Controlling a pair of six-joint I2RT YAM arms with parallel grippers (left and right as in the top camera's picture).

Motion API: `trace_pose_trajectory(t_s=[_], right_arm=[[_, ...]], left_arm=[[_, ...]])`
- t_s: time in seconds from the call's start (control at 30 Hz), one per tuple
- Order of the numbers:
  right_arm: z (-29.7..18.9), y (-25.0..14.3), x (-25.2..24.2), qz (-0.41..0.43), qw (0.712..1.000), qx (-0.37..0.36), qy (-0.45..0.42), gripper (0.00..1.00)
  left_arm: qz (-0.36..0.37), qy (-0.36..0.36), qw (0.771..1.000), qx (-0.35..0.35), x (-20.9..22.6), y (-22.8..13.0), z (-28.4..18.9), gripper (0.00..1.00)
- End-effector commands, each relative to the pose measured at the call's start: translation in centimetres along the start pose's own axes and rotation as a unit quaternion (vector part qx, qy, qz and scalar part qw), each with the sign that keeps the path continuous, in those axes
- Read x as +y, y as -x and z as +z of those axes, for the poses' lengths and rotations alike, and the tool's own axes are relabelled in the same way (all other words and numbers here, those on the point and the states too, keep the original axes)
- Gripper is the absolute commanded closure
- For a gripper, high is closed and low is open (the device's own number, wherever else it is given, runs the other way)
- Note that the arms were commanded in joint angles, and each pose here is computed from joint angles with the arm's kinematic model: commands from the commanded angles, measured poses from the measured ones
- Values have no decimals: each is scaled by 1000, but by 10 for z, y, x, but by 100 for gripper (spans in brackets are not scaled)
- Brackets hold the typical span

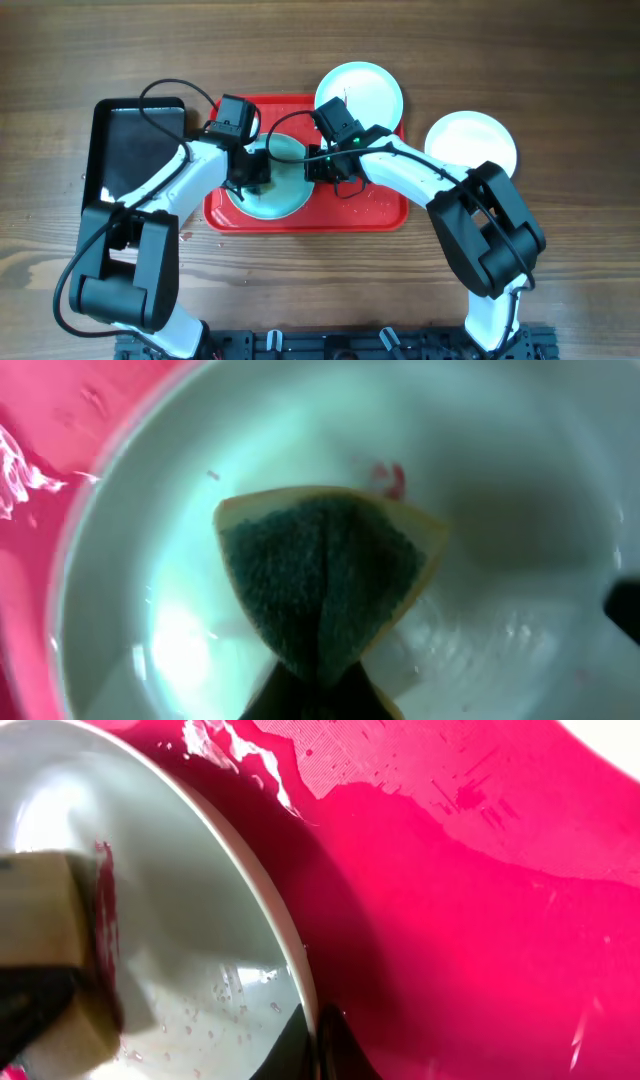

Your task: Clean dirty plates on tray and stack at the side

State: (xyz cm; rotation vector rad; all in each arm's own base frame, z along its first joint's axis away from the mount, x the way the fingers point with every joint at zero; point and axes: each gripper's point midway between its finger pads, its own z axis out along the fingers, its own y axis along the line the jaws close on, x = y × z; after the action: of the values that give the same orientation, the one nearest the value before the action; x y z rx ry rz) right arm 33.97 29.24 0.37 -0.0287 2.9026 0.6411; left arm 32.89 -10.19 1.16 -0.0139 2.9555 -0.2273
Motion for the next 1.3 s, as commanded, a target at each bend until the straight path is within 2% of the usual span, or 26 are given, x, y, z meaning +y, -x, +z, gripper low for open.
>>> trace_pose_trajectory(t_s=[0.0,0.07,0.17,0.33,0.43,0.57,0.7,0.8,0.9,1.0,1.07,1.27], right_arm=[[7,-4,-8,-2,1000,6,-13,96],[7,-4,-8,-2,1000,7,-13,96],[7,-5,-8,-5,1000,8,-12,96],[7,-6,-9,-5,1000,10,-14,96],[7,-6,-9,-5,1000,11,-14,96],[7,-6,-9,-5,1000,11,-14,96],[7,-6,-9,-5,1000,10,-14,96],[7,-6,-9,-4,1000,10,-14,96],[7,-6,-9,-5,1000,11,-14,96],[7,-6,-9,-4,1000,11,-14,96],[7,-6,-9,-5,1000,11,-14,96],[7,-10,-7,-3,1000,19,-8,96]], left_arm=[[17,-110,992,53,-37,-23,-2,96],[18,-145,987,62,-50,-26,-5,96],[23,-144,988,42,-52,-17,-4,96],[5,-71,997,-28,-29,16,3,96],[4,-43,998,-44,-20,24,10,96],[-29,27,999,-25,7,15,25,96],[-47,105,993,35,36,-17,23,96],[-58,117,988,80,39,-36,15,96],[-49,81,988,122,25,-48,7,96],[16,-38,988,149,-14,-52,4,96],[65,-115,979,154,-37,-56,0,96],[74,-134,983,99,-47,-29,5,96]])
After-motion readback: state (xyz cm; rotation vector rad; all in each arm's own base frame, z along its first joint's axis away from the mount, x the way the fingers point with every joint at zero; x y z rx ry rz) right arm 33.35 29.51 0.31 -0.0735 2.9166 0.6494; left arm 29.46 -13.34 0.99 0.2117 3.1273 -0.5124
